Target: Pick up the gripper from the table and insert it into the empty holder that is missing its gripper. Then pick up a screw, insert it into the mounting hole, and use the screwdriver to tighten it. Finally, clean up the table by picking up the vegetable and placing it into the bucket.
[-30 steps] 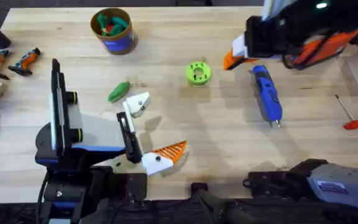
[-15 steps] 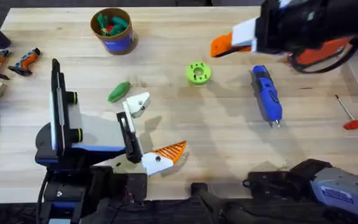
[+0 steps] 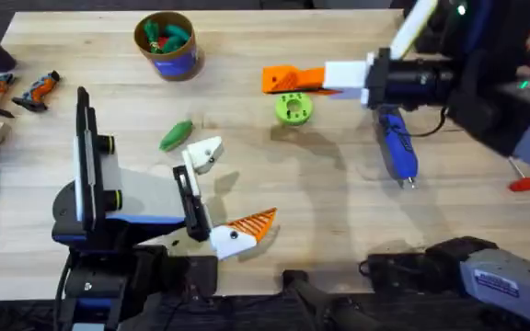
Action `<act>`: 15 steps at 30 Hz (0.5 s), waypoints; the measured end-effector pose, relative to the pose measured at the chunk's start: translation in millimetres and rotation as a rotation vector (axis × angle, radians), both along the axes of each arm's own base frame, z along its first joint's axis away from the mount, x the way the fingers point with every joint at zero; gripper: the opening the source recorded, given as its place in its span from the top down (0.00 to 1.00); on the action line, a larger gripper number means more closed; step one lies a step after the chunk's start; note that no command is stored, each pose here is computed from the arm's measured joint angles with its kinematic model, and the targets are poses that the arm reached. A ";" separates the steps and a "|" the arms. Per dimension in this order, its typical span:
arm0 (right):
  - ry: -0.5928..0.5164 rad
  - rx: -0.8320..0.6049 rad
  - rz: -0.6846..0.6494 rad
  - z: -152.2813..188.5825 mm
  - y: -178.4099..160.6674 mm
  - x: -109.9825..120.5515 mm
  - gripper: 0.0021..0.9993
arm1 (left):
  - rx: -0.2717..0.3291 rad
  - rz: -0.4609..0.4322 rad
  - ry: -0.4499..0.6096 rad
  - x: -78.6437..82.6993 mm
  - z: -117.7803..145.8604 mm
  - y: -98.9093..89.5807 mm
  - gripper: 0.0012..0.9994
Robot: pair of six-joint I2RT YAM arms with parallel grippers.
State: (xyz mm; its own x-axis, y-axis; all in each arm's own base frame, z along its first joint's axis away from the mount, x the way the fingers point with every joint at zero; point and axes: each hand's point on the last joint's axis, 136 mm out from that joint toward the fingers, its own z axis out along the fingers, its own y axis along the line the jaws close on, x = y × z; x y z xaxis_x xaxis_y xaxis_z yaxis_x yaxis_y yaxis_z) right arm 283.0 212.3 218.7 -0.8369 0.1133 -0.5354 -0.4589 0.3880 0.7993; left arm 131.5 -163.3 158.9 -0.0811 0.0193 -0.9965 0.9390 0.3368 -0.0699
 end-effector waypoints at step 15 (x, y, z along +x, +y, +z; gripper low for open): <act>0.095 0.269 0.237 -12.9 6.1 -47.4 0.99 | 0.000 -0.001 0.001 -0.3 -0.1 -0.1 0.01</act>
